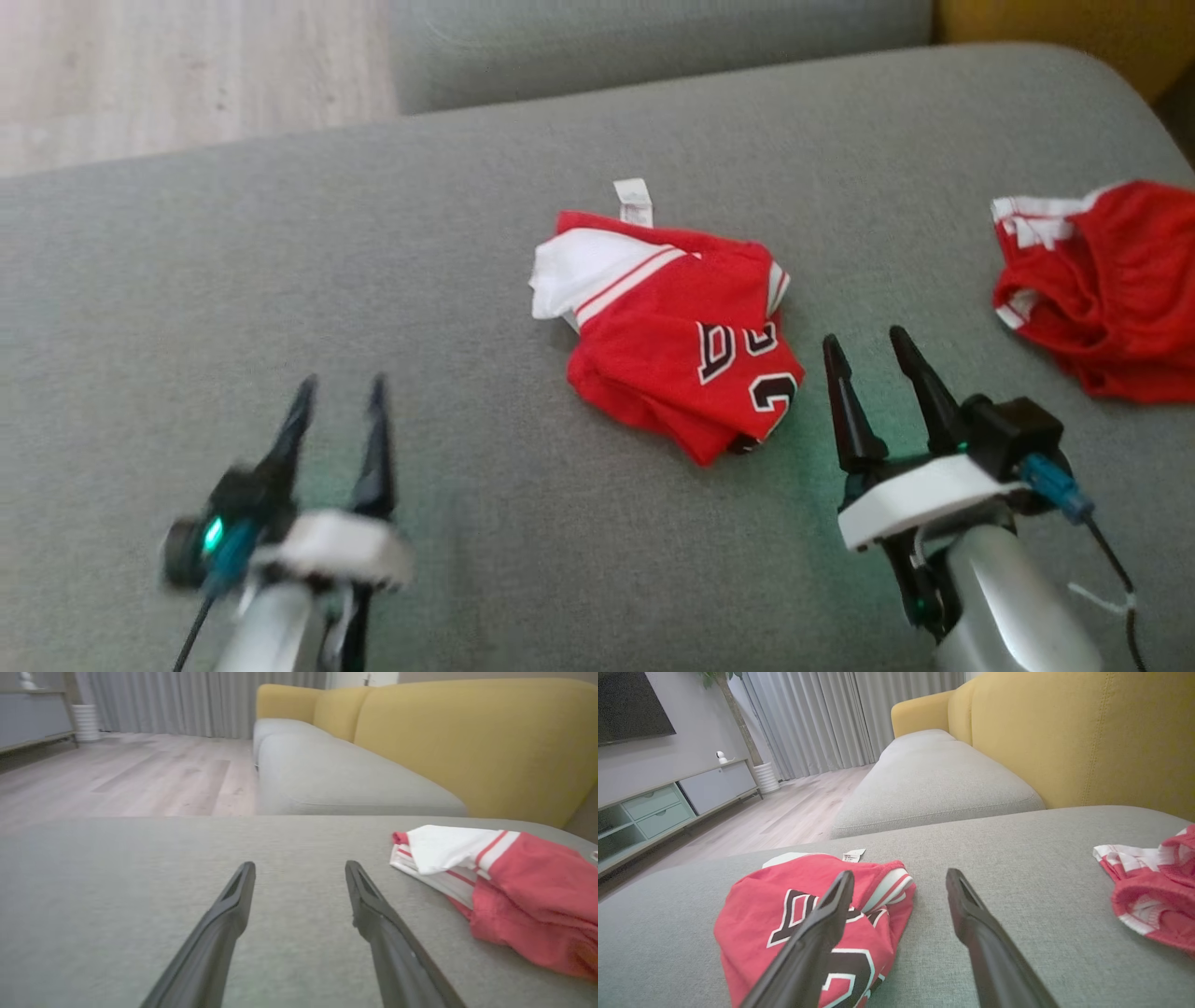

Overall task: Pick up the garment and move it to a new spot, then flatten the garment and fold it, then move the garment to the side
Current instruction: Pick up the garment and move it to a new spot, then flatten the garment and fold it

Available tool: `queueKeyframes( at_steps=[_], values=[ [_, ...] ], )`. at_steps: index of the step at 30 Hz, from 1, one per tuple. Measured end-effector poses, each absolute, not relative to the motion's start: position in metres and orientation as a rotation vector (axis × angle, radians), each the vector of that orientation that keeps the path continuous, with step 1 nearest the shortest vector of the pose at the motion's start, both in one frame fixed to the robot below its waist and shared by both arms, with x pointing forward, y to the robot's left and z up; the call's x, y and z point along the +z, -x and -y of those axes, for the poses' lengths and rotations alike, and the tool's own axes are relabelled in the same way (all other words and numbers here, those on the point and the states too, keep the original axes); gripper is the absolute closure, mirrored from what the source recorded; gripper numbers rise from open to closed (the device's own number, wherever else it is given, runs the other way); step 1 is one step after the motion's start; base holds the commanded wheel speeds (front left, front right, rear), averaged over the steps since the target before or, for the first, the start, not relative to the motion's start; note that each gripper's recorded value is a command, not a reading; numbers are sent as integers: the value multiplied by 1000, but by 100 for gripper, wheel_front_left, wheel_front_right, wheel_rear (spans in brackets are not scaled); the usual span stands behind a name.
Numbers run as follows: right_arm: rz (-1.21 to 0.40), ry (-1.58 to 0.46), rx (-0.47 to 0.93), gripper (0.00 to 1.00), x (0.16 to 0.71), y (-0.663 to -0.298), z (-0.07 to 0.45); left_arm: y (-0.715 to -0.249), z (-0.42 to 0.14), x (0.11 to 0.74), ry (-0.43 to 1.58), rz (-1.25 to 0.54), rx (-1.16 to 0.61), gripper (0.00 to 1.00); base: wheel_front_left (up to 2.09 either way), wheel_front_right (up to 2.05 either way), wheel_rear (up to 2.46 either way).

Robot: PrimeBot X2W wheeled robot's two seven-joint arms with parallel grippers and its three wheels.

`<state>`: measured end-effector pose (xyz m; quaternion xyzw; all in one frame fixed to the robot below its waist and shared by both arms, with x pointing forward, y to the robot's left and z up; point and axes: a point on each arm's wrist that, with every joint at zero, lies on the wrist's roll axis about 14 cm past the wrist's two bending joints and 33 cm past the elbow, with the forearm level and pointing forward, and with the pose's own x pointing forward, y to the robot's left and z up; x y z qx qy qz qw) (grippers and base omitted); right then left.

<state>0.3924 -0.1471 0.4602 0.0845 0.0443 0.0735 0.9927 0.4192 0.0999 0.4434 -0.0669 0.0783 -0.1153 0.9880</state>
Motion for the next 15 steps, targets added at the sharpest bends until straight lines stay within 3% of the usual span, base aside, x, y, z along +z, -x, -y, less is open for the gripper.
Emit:
queueKeyframes(
  at_steps=[9,15],
  values=[
    [-131,-172,149,0,447,-370,144,-337,-162,410,116,-241,-30,0,0,0,0],
    [-150,-160,169,0,441,-367,137,-329,-166,411,122,-235,-25,0,0,0,0]
  ],
)
